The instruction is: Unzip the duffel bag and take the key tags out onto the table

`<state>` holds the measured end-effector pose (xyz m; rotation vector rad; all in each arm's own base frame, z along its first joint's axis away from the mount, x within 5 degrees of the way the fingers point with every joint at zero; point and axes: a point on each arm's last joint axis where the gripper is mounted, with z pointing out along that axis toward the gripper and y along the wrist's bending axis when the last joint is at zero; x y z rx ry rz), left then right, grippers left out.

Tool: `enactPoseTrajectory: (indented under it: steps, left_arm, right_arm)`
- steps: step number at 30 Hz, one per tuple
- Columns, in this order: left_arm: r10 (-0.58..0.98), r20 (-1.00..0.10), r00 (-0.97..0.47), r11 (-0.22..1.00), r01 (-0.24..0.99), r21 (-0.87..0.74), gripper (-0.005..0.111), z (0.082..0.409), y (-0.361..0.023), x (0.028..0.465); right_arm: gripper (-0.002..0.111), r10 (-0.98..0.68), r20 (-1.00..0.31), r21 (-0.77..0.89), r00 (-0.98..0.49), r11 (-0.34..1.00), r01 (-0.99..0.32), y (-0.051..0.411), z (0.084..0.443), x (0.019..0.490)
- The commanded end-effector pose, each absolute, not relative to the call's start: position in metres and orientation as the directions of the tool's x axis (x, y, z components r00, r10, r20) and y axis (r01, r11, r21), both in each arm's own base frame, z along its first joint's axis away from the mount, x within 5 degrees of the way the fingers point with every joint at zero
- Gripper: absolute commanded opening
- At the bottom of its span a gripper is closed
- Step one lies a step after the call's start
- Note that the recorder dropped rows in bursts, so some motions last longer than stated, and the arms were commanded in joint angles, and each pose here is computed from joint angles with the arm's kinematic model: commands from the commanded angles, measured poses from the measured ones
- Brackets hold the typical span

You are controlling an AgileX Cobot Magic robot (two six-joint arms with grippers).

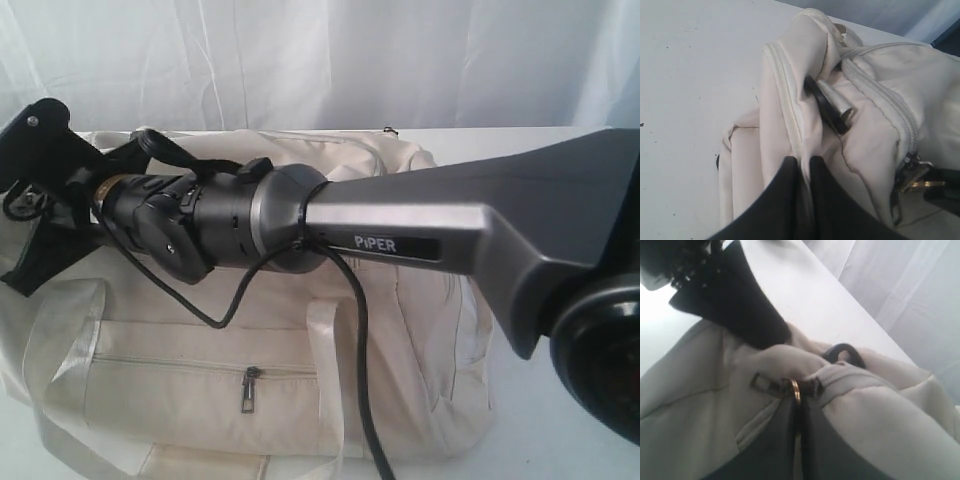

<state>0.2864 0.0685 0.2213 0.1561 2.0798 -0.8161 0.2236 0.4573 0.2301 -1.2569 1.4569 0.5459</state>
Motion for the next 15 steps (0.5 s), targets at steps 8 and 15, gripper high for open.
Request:
enactPoseTrajectory:
  steps: [8, 15]
  left_arm:
    - [-0.186, -0.791, -0.582, 0.798, 0.380, -0.468, 0.031, 0.227, 0.073, 0.286]
    - [-0.197, -0.792, -0.579, 0.797, 0.376, -0.473, 0.055, 0.228, 0.073, 0.286]
  right_arm:
    - [0.000, -0.395, -0.896, -0.361, 0.204, 0.380, -0.852, 0.441, 0.272, 0.254]
    - [0.000, -0.394, -0.899, -0.362, 0.193, 0.417, -0.834, 0.431, 0.278, 0.272]
